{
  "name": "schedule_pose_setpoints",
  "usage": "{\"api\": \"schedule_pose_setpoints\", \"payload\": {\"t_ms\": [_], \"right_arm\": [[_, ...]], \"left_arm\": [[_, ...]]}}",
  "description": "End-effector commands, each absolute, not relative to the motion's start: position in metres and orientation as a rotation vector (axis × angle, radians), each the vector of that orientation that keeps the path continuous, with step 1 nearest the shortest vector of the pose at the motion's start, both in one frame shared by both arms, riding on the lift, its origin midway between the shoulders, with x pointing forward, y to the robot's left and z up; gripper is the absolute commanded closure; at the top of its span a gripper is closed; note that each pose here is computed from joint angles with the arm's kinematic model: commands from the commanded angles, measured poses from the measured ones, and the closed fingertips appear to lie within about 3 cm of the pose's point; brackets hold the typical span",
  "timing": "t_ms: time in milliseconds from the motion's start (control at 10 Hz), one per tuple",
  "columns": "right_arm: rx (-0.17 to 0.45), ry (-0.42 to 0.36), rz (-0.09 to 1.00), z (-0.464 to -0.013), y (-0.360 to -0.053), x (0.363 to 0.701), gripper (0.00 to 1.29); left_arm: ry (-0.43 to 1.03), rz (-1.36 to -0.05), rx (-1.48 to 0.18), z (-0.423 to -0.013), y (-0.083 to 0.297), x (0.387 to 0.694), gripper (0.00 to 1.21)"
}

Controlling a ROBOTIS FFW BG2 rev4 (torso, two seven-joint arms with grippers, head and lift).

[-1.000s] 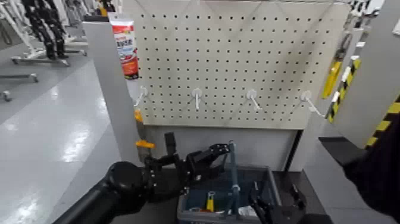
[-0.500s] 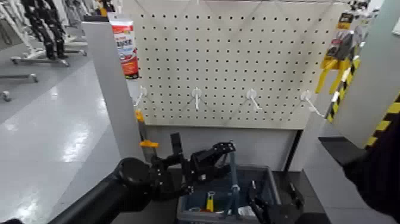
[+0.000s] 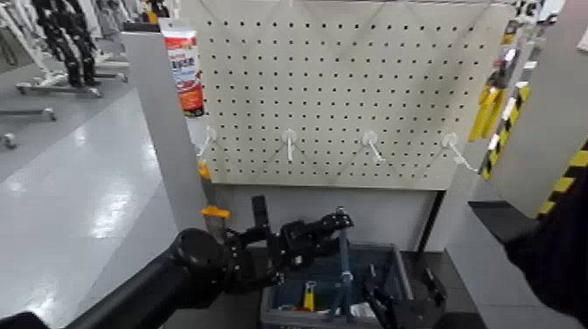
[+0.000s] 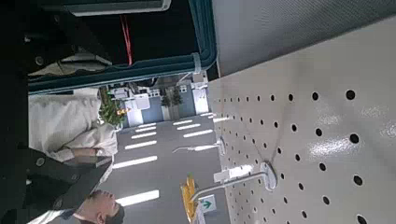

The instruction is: Grasp the handle of the crate.

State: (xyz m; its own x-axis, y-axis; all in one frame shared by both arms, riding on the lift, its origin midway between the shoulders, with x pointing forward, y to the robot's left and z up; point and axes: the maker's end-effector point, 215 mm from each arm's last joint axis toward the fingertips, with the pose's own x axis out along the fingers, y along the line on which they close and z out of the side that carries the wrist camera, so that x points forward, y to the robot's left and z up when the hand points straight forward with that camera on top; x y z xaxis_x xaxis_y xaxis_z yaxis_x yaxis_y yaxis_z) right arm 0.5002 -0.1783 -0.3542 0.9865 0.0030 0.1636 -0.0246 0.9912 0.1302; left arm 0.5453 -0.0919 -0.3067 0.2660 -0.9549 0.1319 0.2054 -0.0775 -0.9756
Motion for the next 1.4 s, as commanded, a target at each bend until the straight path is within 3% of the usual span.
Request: {"api": "schedule_pose_setpoints", "payload": {"t_ms": [100,200,300,700,1400], "right_arm": [[0.134,-0.166,0.012,-0.354,-0.18,0.5,0.13],[0.132,-0.165,0.012,-0.355,-0.18,0.499,0.13],[0.132,-0.165,0.01,-0.355,-0.181,0.5,0.13],[0.131,-0.167,0.006,-0.355,-0.184,0.498,0.13],[0.124,-0.161,-0.011,-0.358,-0.193,0.494,0.13]], "left_arm": [[0.816,-1.157,-1.263,-0.31,-0.093,0.544,0.94],[0.812,-1.158,-1.265,-0.31,-0.092,0.544,0.96],[0.812,-1.158,-1.269,-0.311,-0.093,0.543,1.07],[0.796,-1.156,-1.29,-0.314,-0.093,0.541,1.19],[0.746,-1.192,-1.367,-0.305,-0.092,0.516,1.19]]}}
